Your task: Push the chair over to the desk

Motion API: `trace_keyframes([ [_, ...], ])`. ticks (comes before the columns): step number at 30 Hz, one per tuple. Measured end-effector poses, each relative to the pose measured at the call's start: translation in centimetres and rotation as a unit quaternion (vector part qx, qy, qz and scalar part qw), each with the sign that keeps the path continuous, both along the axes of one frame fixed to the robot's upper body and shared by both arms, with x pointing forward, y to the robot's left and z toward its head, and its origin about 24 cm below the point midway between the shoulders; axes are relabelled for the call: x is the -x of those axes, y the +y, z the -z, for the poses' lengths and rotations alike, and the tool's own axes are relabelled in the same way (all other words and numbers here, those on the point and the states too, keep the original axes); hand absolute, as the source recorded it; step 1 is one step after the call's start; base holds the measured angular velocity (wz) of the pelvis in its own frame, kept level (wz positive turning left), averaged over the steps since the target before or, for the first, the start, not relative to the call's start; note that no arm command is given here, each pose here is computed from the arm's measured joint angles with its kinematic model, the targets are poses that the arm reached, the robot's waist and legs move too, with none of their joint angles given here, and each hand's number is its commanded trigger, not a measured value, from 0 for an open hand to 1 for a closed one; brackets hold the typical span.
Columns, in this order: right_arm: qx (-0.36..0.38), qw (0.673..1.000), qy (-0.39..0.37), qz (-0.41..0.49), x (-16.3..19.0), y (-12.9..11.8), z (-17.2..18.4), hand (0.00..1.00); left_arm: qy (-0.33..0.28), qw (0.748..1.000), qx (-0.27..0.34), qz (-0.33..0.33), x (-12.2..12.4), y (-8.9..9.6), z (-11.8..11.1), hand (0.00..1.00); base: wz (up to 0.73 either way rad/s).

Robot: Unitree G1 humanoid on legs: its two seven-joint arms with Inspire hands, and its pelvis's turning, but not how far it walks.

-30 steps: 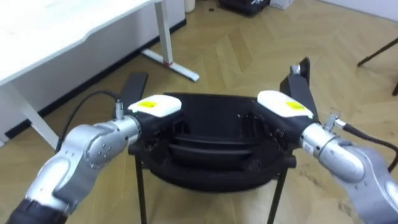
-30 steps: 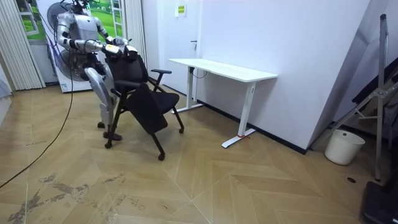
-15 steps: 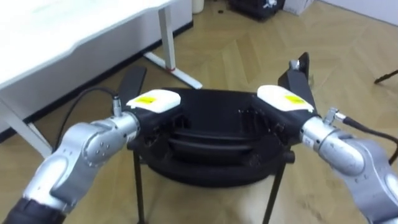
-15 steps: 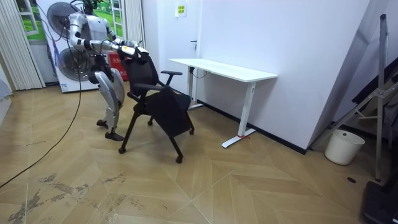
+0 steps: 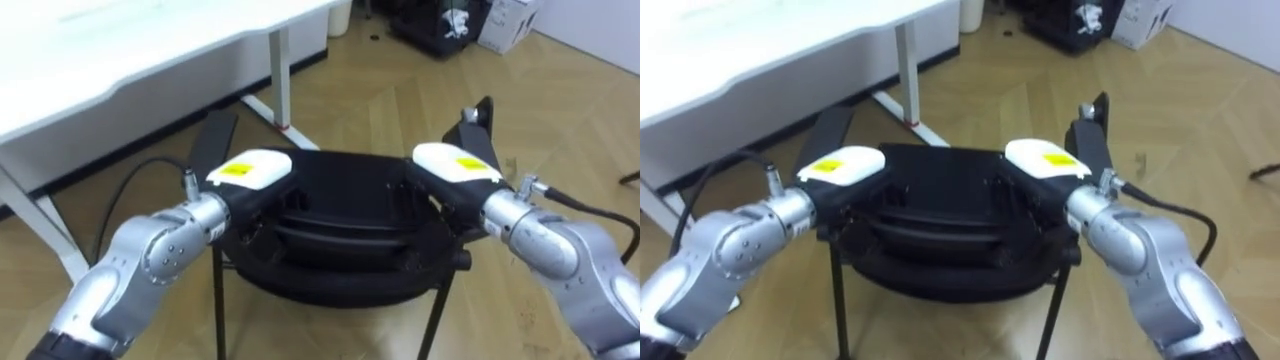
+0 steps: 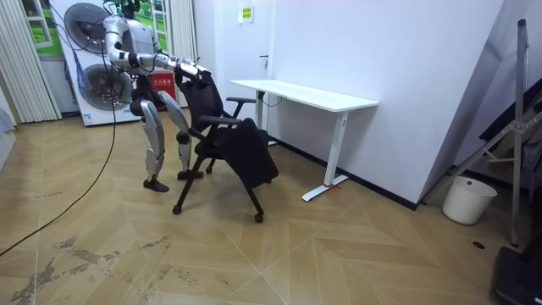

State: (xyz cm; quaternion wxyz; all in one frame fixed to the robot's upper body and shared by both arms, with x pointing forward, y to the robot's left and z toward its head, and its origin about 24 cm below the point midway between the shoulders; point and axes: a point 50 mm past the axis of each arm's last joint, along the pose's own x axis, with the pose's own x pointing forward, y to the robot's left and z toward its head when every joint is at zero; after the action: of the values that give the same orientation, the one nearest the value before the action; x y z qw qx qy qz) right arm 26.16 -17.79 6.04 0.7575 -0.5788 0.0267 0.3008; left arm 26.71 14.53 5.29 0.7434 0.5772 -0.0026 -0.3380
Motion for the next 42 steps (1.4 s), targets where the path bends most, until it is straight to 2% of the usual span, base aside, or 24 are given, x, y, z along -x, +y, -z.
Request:
trace_keyframes([
  [12,0.037,0.998,-0.010,-0.040,0.8,0.5,-1.4,1.00,0.001,1.000,-0.007,0.006,0.5,-0.1,-0.3,1.00,0.16],
  [17,0.037,0.998,0.010,-0.055,1.2,0.4,-0.3,1.00,0.003,1.000,-0.016,0.018,0.7,-0.7,0.2,1.00,0.74],
  [26,0.004,0.997,0.021,-0.072,1.4,1.5,0.6,1.00,-0.004,0.999,-0.035,0.014,0.7,0.6,0.0,1.00,0.82],
  [30,0.022,0.996,0.026,-0.079,1.6,1.7,0.9,1.00,-0.006,1.000,-0.026,0.009,0.6,0.3,0.0,1.00,1.10],
  [42,0.049,0.996,0.001,-0.077,0.7,1.6,-0.1,1.00,-0.005,1.000,-0.007,-0.014,0.3,0.0,0.0,1.00,0.30],
])
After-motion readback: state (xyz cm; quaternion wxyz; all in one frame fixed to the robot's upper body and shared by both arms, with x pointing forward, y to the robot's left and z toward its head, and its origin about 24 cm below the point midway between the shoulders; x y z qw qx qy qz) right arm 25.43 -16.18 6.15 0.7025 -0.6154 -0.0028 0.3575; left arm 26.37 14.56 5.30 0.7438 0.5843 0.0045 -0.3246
